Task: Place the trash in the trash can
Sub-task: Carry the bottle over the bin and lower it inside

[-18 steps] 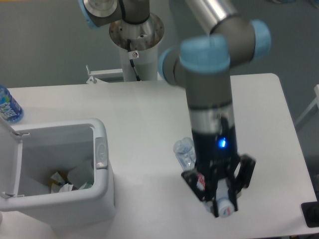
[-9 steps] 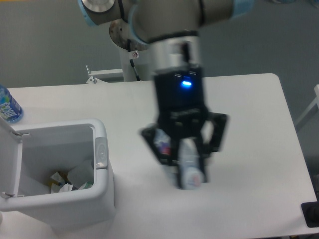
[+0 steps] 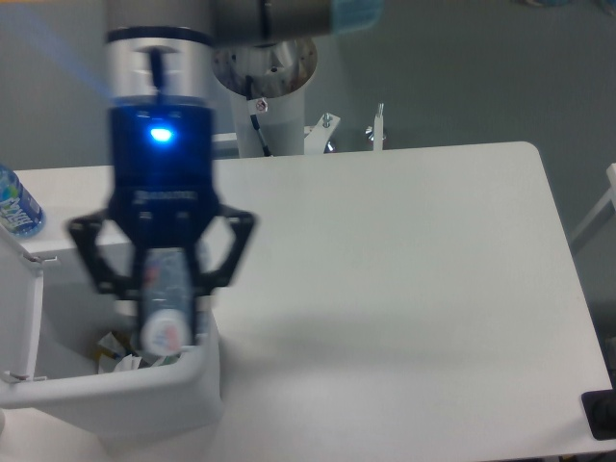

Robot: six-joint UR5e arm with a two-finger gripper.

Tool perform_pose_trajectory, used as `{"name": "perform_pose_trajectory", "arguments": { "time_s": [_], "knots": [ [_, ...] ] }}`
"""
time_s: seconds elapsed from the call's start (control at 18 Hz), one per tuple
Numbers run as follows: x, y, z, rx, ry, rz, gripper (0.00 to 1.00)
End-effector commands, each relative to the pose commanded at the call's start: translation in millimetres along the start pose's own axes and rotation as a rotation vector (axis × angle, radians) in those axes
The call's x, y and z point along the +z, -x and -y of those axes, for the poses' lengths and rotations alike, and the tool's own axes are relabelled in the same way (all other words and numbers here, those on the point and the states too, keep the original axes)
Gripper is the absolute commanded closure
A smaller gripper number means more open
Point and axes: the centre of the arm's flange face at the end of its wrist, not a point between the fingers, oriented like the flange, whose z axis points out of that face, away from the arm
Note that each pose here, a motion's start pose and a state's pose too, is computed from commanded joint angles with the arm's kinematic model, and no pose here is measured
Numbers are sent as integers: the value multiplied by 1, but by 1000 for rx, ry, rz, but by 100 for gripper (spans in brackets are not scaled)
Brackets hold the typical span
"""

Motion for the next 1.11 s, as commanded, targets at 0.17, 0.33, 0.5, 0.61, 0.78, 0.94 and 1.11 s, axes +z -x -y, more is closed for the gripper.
{"name": "perform_pose_trajectory", "arguments": {
  "time_s": [0.17, 0.33, 0.5, 0.61, 0.78, 0.94, 1.11],
  "knots": [
    [19, -10, -10, 11, 29, -14, 75],
    [29, -9, -9, 16, 32, -14, 74],
    [43, -7, -16, 20, 53, -13, 53],
    [54, -5, -22, 31, 69, -11, 36],
    [47, -3, -22, 75, 67, -7, 0],
    [29, 26, -18, 54, 55, 48, 0],
    [2, 98, -4, -2, 28, 164, 0]
  ]
}}
